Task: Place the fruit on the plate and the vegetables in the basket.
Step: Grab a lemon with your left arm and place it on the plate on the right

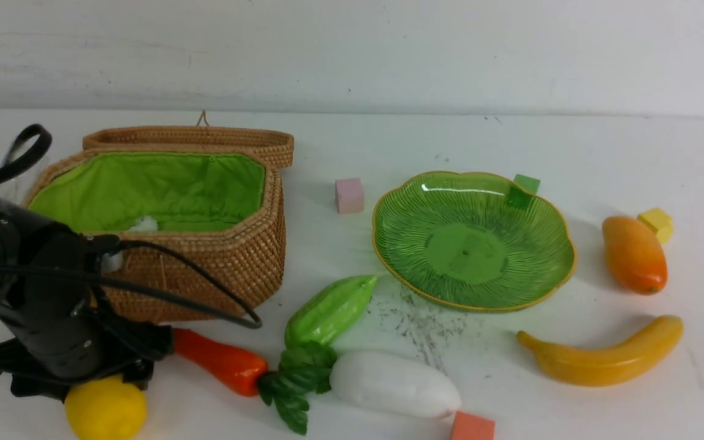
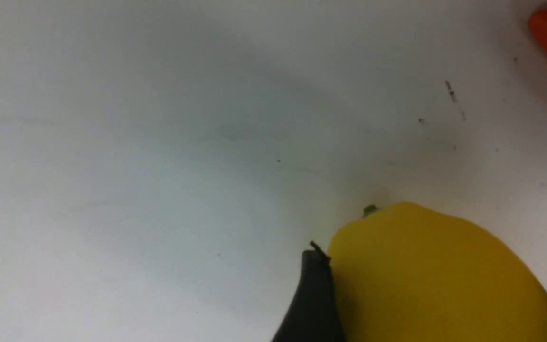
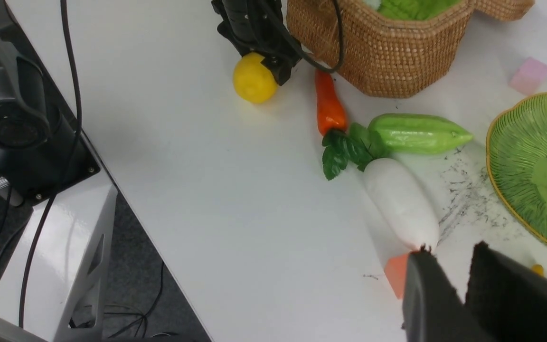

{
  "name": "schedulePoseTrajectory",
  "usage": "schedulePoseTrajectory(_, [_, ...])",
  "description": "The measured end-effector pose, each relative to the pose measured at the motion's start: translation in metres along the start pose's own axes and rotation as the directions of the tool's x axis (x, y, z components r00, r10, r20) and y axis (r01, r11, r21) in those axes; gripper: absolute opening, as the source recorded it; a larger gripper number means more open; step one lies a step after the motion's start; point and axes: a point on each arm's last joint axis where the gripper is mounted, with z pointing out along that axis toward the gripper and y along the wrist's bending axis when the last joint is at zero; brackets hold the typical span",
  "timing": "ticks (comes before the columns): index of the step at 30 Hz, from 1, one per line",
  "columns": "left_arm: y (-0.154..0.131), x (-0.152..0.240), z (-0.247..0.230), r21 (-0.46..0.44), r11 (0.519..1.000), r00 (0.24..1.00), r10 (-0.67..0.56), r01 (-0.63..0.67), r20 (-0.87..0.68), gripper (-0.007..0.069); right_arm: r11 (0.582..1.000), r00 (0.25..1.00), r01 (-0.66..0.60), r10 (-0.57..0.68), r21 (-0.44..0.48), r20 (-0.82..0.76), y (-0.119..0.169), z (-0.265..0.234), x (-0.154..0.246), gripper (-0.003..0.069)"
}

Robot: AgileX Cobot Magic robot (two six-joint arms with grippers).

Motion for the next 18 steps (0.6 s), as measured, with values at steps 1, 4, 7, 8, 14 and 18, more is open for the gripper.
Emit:
schedulePoseTrajectory(1, [0.001,0.001,-0.001,-0.001,1.000,1.000,-0.001,0.001,-0.006,0.0570,1.000,1.000,0.000,0.000,0.001,0.001,0.000,0.000,0.000,0.0142])
schedulePoseTrajectory(4, [0.002,0.001,-0.012,0.009,1.000,1.000,-0.006,0.006,0.015,0.0570,1.000,1.000,0.000,0.000,0.001,0.002,0.000,0.000,0.000,0.0142])
schedulePoseTrajectory(7, [0.003,0.001,-0.023,0.030,0.999,0.999,-0.013,0.012,0.046,0.0570,1.000,1.000,0.000,0.000,0.001,0.003,0.000,0.000,0.000,0.0142])
schedulePoseTrajectory(8, [0.004,0.001,-0.034,0.050,0.999,0.997,-0.017,0.014,0.078,0.0570,1.000,1.000,0.001,-0.001,0.004,0.003,0.000,0.000,0.000,0.0142])
schedulePoseTrajectory(14, [0.002,0.012,-0.084,0.199,0.979,0.981,-0.009,-0.031,0.193,0.0570,1.000,1.000,0.001,-0.001,0.015,0.001,-0.001,0.000,0.000,0.0142])
schedulePoseTrajectory(18, [-0.023,0.024,-0.123,0.358,0.904,0.934,0.103,-0.232,0.343,0.0570,0.998,0.999,-0.043,0.043,0.045,-0.002,-0.004,0.000,0.000,0.0143])
